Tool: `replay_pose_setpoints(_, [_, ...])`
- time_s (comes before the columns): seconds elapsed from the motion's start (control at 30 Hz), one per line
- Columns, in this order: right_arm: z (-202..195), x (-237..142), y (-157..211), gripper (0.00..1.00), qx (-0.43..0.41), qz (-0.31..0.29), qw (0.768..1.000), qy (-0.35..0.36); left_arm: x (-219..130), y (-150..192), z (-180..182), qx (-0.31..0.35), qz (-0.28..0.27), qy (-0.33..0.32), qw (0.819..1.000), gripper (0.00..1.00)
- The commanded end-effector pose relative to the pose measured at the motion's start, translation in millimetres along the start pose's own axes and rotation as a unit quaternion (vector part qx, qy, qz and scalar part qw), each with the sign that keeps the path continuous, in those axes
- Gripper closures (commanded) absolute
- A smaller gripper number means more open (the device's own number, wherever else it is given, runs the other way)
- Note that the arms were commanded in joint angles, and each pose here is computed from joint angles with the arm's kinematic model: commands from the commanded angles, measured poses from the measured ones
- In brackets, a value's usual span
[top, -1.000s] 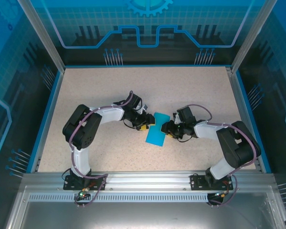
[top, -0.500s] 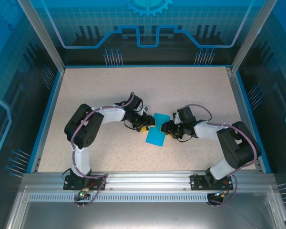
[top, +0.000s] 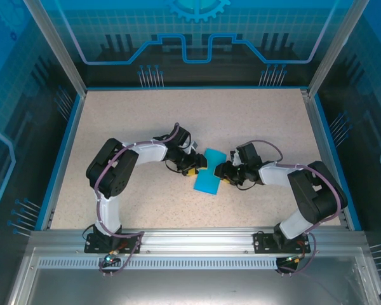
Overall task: Fold a paper plane with a square sheet of paper (pick it up from the middle)
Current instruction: Fold the triangle a second time at the center of the table.
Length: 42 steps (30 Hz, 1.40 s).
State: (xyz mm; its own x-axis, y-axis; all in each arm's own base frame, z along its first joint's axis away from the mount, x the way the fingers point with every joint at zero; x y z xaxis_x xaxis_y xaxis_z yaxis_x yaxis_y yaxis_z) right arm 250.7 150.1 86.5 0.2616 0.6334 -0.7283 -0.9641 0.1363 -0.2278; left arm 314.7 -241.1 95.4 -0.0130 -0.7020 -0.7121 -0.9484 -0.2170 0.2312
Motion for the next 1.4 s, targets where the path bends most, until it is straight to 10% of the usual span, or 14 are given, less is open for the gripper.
replay_pose_setpoints(0.0, [-16,3,10,0.58,0.015,0.016,0.999,0.028,3,2,-5,0.010,0.020,0.003,1.000,0.45])
replay_pose_setpoints(1.07, [-16,-1,4,0.57,0.015,0.014,1.000,0.022,-7,-12,-33,0.066,0.060,0.072,0.993,0.53])
replay_pose_setpoints(1.37, [-1,-15,-2,0.56,-0.011,-0.010,1.000,0.003,-7,-14,-30,0.064,0.061,0.064,0.994,0.77])
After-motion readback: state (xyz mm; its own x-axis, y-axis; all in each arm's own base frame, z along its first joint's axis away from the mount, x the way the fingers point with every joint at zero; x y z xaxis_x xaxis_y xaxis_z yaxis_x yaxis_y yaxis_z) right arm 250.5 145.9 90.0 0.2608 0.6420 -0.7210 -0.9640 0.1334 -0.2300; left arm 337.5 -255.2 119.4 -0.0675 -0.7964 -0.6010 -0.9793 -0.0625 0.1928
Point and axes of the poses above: each hand's point on the last joint's axis, 136 mm out from that joint toward the fingers, its own x axis out along the fingers, its own z axis along the line the jaws close on, y = z × x, the point moved 9 cm from there along -x, back along the fingers, and after that the axes turned 12 degrees about -x, right-handed, at the moved point
